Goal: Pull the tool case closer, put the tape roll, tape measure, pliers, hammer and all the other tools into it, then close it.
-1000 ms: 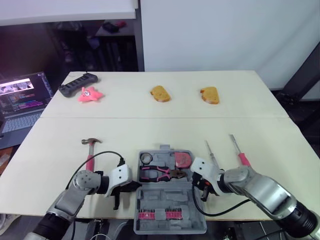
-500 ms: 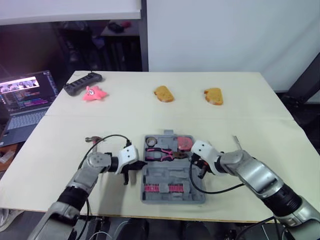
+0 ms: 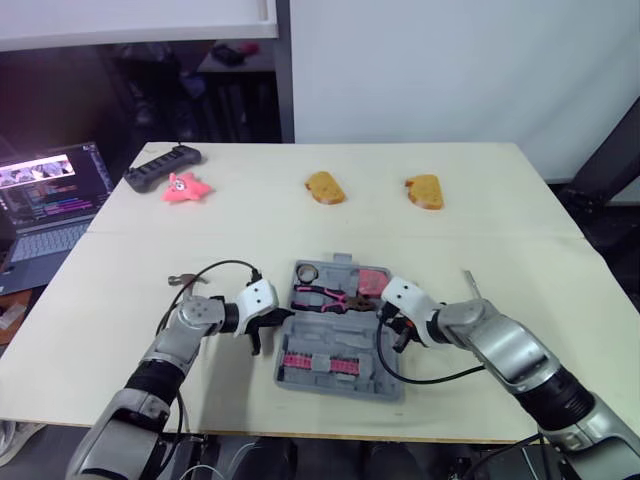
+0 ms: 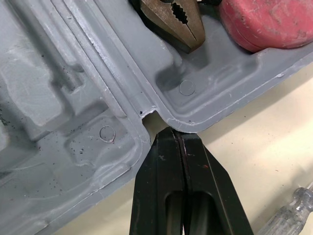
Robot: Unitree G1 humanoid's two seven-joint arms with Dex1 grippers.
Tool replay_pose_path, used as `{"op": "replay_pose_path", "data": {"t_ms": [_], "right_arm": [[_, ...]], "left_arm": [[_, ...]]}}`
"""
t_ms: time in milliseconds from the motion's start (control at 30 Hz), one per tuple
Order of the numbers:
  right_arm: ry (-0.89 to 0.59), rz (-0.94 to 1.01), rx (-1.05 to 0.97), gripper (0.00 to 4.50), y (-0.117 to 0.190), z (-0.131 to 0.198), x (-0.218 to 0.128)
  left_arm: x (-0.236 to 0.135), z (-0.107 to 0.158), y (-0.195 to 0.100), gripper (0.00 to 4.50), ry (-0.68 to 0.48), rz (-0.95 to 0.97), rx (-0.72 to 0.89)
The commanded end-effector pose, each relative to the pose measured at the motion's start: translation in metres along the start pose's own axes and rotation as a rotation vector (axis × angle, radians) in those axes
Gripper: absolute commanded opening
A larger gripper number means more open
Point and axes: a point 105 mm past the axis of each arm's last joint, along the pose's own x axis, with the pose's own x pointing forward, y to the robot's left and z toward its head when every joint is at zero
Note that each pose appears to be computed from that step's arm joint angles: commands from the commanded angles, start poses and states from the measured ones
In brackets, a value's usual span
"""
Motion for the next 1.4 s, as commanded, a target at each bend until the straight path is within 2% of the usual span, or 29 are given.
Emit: {"op": "replay_pose_path", "data": {"t_ms": [33,400,900,1400], "right_arm": [[-0.086,0.049,-0.046,0.00,0.014,0.021,0.000],[-0.098,0.084,-0.056,0.00,0.031,0.027,0.002],[-0.083,0.083,-0.043,0.00,0.038,0.022,0.001],[-0.106,0.012,-0.038,0.00,0.023,0.028,0.003]], "left_arm": [[0.005,0.000,-0.013,0.07,-0.005,-0.035,-0.005],[-0.009,-0.010,-0.022,0.07,0.021,0.000,-0.056],[-0.020,-0.015,-0.034,0.07,0.046,-0.014,-0.082],[-0.014,-0.009,-0.038,0.07,0.034,-0.039,-0.078]]}}
